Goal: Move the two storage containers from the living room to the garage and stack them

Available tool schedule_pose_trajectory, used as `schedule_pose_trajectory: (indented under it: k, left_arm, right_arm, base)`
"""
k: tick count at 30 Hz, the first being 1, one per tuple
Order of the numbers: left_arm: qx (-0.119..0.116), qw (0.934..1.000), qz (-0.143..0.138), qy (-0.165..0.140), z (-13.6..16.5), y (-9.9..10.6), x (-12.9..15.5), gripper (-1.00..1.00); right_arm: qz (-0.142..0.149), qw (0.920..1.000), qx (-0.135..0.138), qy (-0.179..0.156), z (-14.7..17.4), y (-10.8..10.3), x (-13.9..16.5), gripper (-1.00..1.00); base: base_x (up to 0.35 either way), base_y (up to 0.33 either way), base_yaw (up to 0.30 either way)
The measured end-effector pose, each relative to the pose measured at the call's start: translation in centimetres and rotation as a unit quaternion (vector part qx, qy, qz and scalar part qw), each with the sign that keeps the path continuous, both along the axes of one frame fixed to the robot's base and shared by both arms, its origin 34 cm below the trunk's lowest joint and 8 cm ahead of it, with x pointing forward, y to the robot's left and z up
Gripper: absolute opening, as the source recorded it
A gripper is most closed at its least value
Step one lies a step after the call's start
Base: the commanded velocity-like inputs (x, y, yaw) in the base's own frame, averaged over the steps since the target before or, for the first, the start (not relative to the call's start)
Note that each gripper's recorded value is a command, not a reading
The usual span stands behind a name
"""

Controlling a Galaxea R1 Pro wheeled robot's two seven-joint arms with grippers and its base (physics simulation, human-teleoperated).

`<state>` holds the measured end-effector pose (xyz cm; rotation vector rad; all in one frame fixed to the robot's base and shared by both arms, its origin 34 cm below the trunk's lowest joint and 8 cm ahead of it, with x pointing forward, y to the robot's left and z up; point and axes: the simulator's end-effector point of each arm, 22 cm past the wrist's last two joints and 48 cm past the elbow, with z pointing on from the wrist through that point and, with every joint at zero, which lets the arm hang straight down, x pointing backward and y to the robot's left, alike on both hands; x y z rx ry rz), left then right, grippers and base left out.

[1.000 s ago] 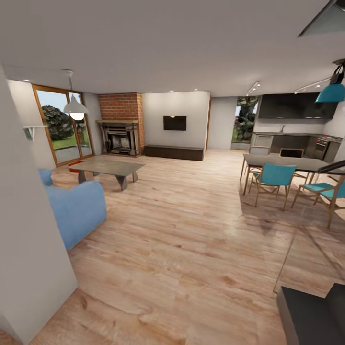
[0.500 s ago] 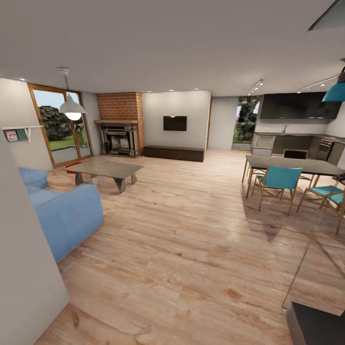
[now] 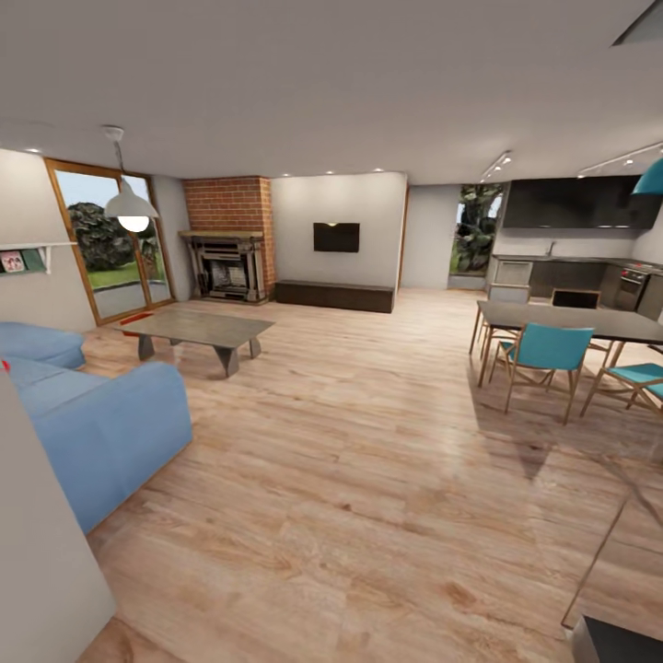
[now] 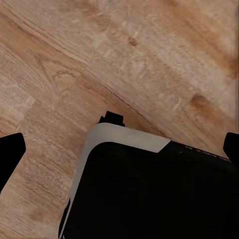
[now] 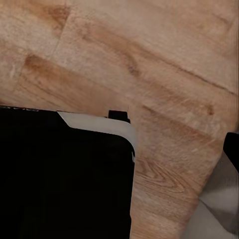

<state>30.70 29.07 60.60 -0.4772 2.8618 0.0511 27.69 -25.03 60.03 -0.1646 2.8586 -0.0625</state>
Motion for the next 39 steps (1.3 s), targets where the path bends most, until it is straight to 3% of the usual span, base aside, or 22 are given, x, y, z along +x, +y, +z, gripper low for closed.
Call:
schedule_pose_trajectory:
  k: [39]
  left_arm:
    - [0.000, 1.0000, 0.000, -0.001, 0.01, 0.01, 0.03, 1.00]
  right_arm:
    - [-0.003, 1.0000, 0.004, -0.004, 0.04, 0.47, 0.13, 1.00]
  base:
    - [0.323, 0.000, 0.000]
